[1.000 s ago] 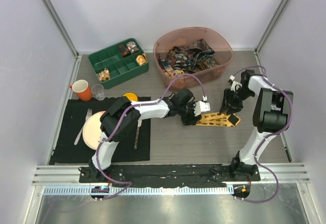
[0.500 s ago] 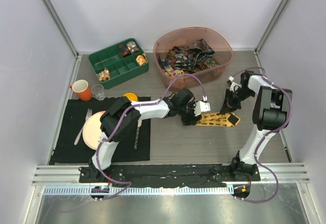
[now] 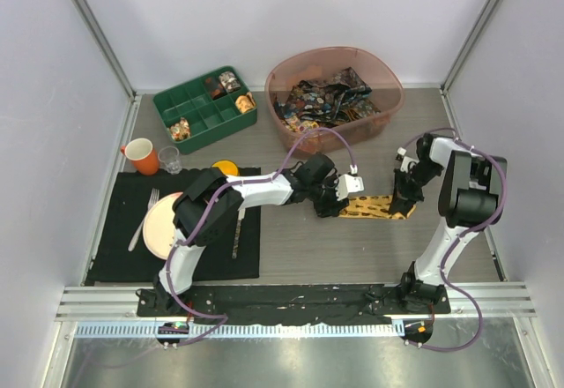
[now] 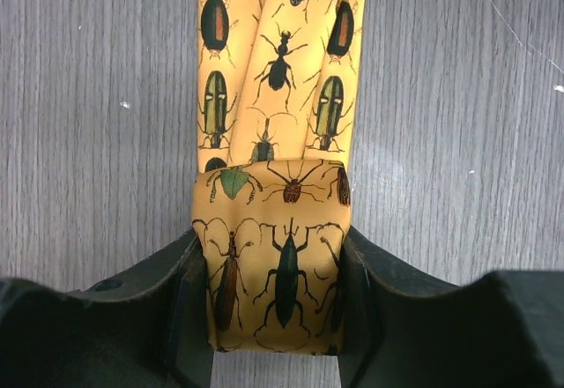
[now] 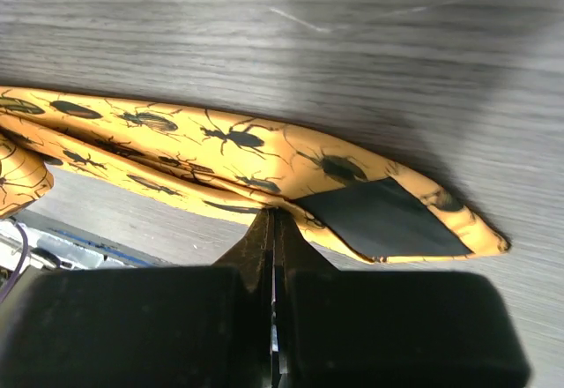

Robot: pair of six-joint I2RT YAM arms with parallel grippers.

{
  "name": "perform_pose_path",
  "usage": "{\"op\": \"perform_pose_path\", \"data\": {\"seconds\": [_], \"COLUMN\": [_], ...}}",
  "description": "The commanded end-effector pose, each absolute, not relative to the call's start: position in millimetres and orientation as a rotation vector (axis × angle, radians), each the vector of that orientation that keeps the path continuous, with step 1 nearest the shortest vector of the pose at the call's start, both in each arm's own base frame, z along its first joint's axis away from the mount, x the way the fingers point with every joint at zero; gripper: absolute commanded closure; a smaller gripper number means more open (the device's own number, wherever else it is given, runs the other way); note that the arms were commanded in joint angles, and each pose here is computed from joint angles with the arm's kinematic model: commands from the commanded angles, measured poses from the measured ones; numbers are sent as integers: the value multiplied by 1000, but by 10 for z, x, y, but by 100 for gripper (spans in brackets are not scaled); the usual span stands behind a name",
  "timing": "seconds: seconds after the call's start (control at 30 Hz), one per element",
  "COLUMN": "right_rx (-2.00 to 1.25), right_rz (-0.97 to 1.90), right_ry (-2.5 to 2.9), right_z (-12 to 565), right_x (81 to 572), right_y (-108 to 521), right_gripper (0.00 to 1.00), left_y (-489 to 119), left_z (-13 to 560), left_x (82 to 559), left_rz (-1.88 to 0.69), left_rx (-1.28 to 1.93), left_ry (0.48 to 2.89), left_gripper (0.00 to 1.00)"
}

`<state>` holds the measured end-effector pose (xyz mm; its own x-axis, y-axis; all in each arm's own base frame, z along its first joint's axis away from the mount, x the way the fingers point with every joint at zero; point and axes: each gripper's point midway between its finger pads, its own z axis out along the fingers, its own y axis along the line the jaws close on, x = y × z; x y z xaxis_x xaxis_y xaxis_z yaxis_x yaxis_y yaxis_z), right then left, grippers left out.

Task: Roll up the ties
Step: Roll the tie at the center of the board.

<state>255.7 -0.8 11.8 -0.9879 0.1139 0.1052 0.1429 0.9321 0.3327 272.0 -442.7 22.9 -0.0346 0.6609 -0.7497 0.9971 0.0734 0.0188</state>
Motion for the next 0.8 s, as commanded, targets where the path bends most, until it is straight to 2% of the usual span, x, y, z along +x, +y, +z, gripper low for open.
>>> {"op": "perform_pose_path", "data": {"seconds": [0.0, 0.2, 0.3, 0.33, 0.47, 0.63, 0.77], "right_rx": [-159, -99, -55, -37, 25, -30, -134], "right_rz": [-271, -406, -489, -505, -693, -1141, -1384], "right_ry": [-3156, -3184, -3184, -3189, -3237, -3115, -3000], "right_z": [7, 154, 374, 442, 844, 1085, 1080], "right_x": [2896, 3139, 3110, 3096, 3084, 3062, 3092], "right_y": [-375, -275, -189, -177, 24, 568, 953], "right_gripper": [99, 99, 86, 78, 62, 61, 61], "left_y": [-3818, -3821, -3832, -3837, -3823, -3832, -3830], "left_z": [-337, -363, -365, -360, -387, -396, -411], "left_x": [2560, 2559, 2570, 2574, 2554, 2543, 2550], "left_rz": [-578, -579, -578, -578, -582, -587, -586], "left_rx": [1710, 1718, 1725, 1724, 1733, 1740, 1739], "left_ry": [2048, 2044, 2044, 2042, 2048, 2050, 2052], "left_gripper": [100, 100, 100, 100, 99, 99, 99]}}
